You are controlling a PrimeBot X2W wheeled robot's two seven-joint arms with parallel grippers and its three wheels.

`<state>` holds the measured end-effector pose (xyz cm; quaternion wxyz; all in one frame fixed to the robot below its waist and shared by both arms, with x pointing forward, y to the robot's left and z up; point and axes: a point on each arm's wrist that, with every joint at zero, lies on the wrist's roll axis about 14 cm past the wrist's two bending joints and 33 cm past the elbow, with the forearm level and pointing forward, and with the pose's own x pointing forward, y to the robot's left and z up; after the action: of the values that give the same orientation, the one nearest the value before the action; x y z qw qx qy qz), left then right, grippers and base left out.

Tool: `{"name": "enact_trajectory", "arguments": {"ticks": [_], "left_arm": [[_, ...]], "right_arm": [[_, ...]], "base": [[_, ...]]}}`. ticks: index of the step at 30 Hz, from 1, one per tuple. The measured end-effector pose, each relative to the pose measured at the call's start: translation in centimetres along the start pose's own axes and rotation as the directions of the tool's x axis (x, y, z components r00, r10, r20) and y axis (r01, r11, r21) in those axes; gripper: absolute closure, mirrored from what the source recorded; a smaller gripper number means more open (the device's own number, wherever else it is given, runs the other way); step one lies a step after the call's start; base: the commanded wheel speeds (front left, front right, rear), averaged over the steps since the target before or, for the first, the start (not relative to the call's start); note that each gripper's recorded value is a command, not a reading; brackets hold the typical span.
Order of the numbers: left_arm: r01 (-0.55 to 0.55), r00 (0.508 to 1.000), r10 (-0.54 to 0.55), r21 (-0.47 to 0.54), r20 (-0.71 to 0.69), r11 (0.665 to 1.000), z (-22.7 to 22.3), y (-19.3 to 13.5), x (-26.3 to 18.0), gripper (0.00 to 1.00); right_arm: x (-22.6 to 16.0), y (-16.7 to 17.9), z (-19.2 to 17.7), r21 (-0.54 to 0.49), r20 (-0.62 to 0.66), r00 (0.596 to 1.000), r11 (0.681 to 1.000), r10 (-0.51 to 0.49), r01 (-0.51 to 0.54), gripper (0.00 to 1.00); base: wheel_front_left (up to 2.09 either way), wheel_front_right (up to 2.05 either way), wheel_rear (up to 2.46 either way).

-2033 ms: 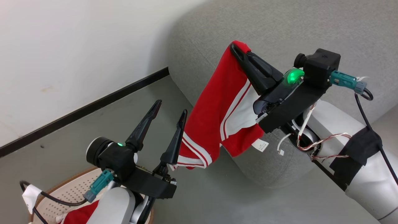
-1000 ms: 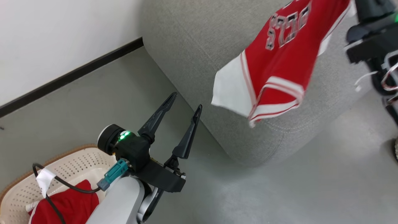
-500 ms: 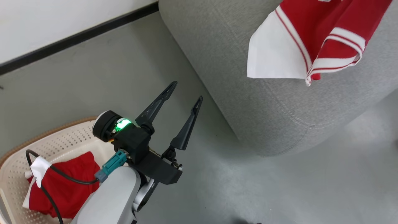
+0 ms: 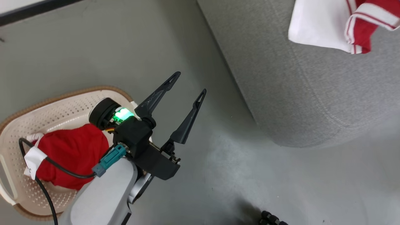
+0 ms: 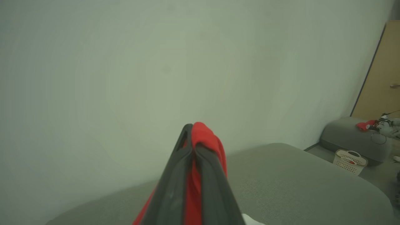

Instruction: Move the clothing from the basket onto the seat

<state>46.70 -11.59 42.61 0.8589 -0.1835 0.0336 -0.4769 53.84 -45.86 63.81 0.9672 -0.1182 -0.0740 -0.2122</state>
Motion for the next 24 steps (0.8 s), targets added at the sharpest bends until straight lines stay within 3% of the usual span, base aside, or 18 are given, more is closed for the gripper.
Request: {"name": "enact_trajectory", "arguments": {"ticks": [8, 14, 18, 24], "left_arm": [[-0.049, 0.998, 0.048, -0.012, -0.048, 0.999, -2.4, 2.7, -1.5, 0.0], [-0.06, 0.996, 0.057, -0.033, -0.071, 0.998, -3.9, 3.5, -1.9, 0.0], [-0.061, 0.995, 0.057, -0.046, -0.078, 0.997, -4.7, 3.9, -2.0, 0.0], [-0.058, 0.995, 0.053, -0.058, -0.085, 0.997, -5.8, 4.6, -1.8, 0.0]], "right_arm": [[1.1, -0.9, -4.5, -0.003, -0.074, 0.99, 0.993, -0.122, 0.122, 1.0], [1.5, -0.9, -7.2, -0.009, -0.119, 0.98, 0.988, -0.157, 0.157, 1.0], [2.3, 0.6, -8.2, 0.008, -0.127, 0.981, 0.989, -0.144, 0.146, 1.0], [2.2, 2.8, -13.3, 0.056, -0.229, 0.959, 0.981, -0.166, 0.184, 1.0]], "base": [[0.0, 0.0, 0.0], [0.0, 0.0, 0.0], [0.0, 0.0, 0.0], [0.0, 0.0, 0.0]]}}
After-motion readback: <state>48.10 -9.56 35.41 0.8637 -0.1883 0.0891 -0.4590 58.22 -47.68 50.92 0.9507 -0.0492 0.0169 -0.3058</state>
